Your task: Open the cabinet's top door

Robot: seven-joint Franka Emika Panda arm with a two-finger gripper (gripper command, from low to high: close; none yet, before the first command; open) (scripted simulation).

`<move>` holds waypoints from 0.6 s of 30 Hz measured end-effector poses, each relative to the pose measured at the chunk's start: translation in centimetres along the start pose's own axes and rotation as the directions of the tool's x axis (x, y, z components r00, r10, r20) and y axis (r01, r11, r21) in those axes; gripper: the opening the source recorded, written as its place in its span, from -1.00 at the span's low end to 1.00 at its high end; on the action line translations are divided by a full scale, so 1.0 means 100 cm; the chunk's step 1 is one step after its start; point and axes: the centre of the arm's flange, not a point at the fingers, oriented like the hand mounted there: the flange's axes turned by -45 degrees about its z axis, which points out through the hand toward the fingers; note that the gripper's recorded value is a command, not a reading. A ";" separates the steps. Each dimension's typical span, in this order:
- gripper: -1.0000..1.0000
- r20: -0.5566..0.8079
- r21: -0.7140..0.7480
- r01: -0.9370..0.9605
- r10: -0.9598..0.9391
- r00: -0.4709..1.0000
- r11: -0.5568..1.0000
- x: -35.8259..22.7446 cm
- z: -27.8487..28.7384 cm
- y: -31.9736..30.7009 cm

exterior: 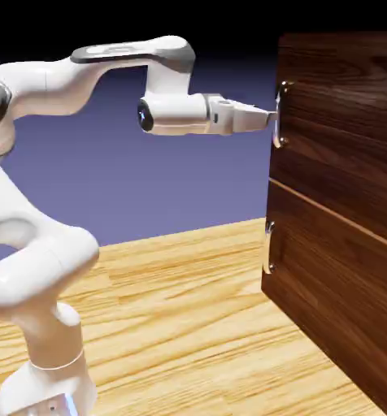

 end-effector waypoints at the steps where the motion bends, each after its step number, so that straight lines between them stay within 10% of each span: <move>1: 0.00 -0.005 0.000 0.000 0.000 1.000 1.000 -0.003 0.003 -0.006; 10: 0.00 -0.017 0.001 -0.001 0.001 1.000 1.000 -0.011 0.055 -0.022; 11: -1.00 -0.017 0.002 -0.002 0.002 1.000 1.000 -0.011 0.060 -0.021; 18: -1.00 -0.017 0.058 -0.001 0.002 1.000 0.998 -0.012 0.034 -0.012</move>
